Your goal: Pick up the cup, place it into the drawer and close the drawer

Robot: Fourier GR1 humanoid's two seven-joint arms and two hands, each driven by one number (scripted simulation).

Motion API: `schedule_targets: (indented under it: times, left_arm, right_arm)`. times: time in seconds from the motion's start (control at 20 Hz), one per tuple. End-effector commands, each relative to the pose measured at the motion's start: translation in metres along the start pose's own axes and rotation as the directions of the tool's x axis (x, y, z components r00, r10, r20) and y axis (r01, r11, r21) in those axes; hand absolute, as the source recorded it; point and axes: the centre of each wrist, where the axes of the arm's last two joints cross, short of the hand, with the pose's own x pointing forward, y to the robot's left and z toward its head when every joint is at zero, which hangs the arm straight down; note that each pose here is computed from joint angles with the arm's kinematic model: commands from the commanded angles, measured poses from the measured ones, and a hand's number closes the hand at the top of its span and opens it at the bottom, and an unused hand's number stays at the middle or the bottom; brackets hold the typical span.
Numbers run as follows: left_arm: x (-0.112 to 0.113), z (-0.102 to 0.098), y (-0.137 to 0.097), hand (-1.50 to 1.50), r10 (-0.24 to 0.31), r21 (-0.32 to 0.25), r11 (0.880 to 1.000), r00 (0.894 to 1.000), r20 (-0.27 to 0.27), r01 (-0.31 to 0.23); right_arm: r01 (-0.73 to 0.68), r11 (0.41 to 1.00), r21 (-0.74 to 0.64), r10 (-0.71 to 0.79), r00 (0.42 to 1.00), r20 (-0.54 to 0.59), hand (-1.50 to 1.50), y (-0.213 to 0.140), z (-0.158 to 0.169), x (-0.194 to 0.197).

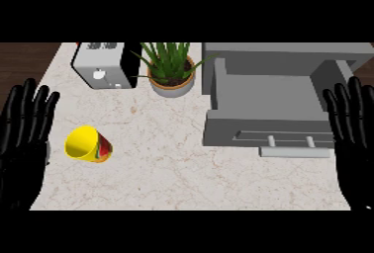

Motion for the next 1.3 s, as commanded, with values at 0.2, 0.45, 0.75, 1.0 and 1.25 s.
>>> schedule_targets:
  times: [0.2,0.45,0.75,1.0,1.25]
  left_arm:
    - [-0.004,-0.009,0.039,-1.5,0.231,-0.431,0.882,0.972,0.04,-0.192]
    - [-0.038,-0.001,0.097,-1.5,0.346,-0.376,0.833,0.912,-0.221,-0.407]
    - [-0.077,-0.025,0.153,-1.5,0.357,-0.383,0.815,0.897,-0.26,-0.436]
    - [-0.119,-0.022,0.16,-1.5,0.301,-0.363,0.829,0.887,-0.352,-0.425]
    - [-0.151,-0.021,0.164,-1.5,0.273,-0.34,0.847,0.883,-0.38,-0.409]
  right_arm:
    - [-0.026,1.0,0.007,0.026,0.999,0.019,-1.5,-0.001,-0.003,-0.001]
    - [-0.007,0.989,0.149,0.025,0.992,-0.125,-1.5,0.002,-0.003,-0.009]
    - [0.008,0.985,0.173,0.017,0.989,-0.144,-1.5,-0.001,-0.014,-0.012]
    - [0.006,0.986,0.165,0.016,0.991,-0.135,-1.5,-0.025,-0.044,-0.035]
    - [-0.011,0.985,0.17,0.028,0.994,-0.101,-1.5,-0.014,-0.04,-0.025]
